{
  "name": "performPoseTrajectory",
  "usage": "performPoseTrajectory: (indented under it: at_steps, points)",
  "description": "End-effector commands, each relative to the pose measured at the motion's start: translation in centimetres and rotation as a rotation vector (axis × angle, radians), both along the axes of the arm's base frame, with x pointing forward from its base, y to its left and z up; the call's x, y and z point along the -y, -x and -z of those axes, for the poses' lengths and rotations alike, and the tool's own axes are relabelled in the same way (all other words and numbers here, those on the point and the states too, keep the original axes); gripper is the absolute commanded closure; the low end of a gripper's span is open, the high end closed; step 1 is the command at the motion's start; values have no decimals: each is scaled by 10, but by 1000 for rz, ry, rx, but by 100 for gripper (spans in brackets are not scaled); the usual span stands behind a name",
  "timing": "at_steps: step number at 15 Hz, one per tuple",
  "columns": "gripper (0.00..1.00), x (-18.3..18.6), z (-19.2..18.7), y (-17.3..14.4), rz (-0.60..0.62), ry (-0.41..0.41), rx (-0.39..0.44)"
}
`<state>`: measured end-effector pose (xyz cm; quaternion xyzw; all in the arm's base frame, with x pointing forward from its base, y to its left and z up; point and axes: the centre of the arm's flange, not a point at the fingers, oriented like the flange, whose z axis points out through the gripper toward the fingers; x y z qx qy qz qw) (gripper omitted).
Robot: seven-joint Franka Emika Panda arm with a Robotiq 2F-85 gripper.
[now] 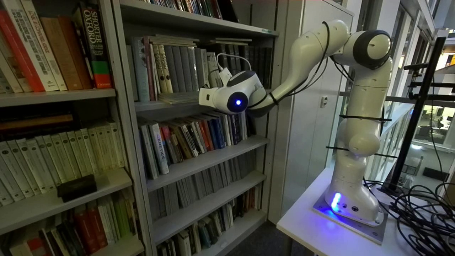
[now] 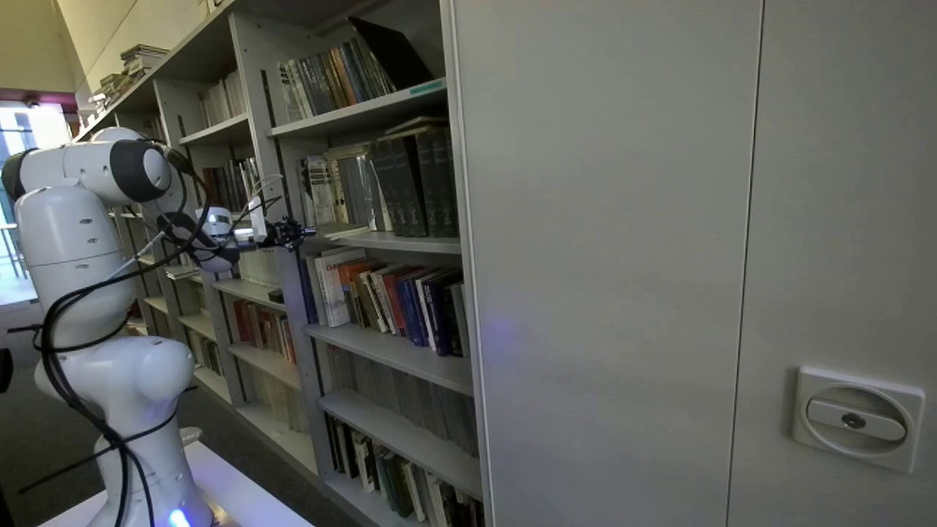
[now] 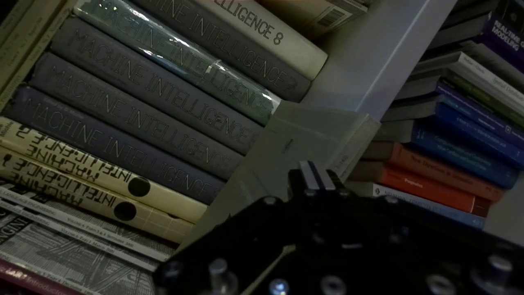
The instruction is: Remove a book from the top of the upright books and put it on top of the books stacked on the book shelf
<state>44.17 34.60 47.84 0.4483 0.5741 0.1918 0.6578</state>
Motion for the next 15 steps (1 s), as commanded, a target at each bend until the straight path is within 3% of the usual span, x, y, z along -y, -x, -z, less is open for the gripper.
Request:
performPoseTrajectory:
  at_steps: [1,15]
  points:
    - [100,1,-5,-11,-9,-2,24]
    - [100,10,-3,-15,-14,15,17]
